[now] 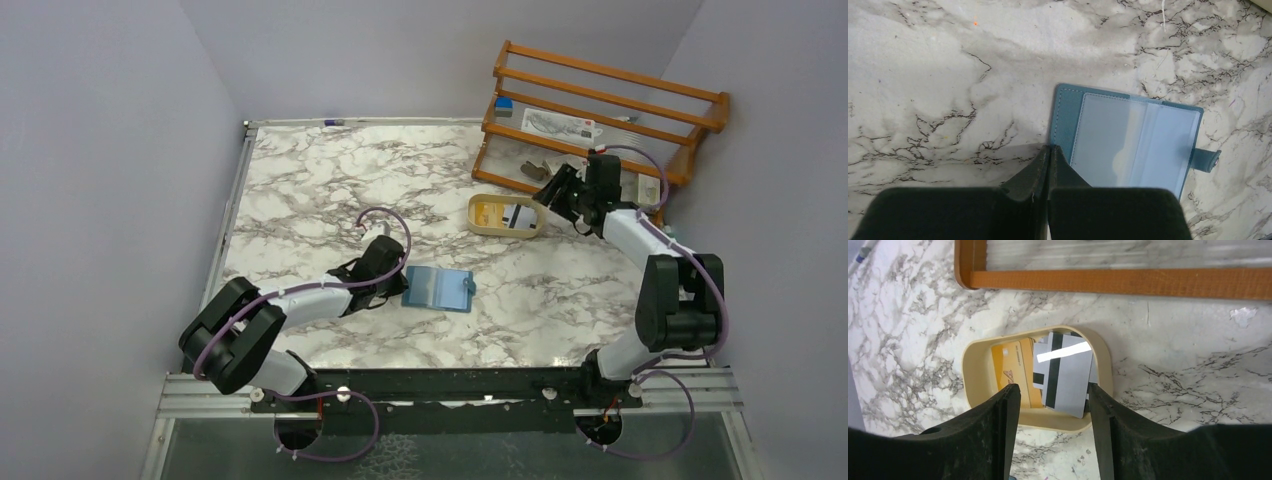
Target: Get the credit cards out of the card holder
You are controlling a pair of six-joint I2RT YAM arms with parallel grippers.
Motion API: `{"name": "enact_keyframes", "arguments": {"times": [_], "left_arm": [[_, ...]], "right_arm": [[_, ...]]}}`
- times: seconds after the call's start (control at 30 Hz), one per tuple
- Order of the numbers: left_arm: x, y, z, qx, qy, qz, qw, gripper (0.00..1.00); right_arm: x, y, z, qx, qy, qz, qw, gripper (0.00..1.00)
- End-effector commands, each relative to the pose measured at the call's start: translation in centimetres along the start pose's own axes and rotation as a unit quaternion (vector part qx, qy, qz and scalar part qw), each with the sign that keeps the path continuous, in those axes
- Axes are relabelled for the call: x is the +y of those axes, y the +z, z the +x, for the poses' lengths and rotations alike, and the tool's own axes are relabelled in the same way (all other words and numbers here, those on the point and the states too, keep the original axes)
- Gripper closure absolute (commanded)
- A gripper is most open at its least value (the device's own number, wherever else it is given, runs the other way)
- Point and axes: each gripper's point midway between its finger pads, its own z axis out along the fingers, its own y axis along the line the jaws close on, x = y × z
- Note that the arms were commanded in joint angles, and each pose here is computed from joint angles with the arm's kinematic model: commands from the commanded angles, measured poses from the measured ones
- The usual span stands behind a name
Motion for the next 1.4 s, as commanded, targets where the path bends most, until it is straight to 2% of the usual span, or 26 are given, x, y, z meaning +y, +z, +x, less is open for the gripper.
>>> {"name": "enact_keyframes", "arguments": {"times": [0.0,0.1,0.4,0.8,1.23,1.37], "left_arm": [[0.2,-0.9,0.5,0.027,0.021,-0.014,0.999,1.0],[-0.5,-1.4,-0.6,0.019,0.032,-0.016,0.999,1.0],[-2.3,-3.7,-4.6,0.0,0.082,-0.039,0.996,1.0],[-5.8,-5.0,-6.7,0.011,0.11,-0.055,0.992,1.0],[-8.3,-4.5,-2.9,0.023,0.15,-0.098,0.984,1.0],[-8.5,-4.3,-2.8,0.024,0.152,-0.103,0.983,1.0]], "right_arm": [[0.7,-1.9,-3.3,-0.047,-0.017,0.015,0.999,0.41],[1.5,-2.9,-4.2,-0.064,-0.02,0.007,0.998,0.37],[3.5,-6.8,-5.7,-0.113,-0.028,-0.023,0.993,0.37],[3.3,-7.8,-3.4,-0.099,-0.022,-0.042,0.994,0.37],[3.3,-7.6,-2.8,-0.092,-0.024,-0.051,0.994,0.37],[3.3,-7.6,-2.7,-0.091,-0.024,-0.051,0.994,0.37]]}}
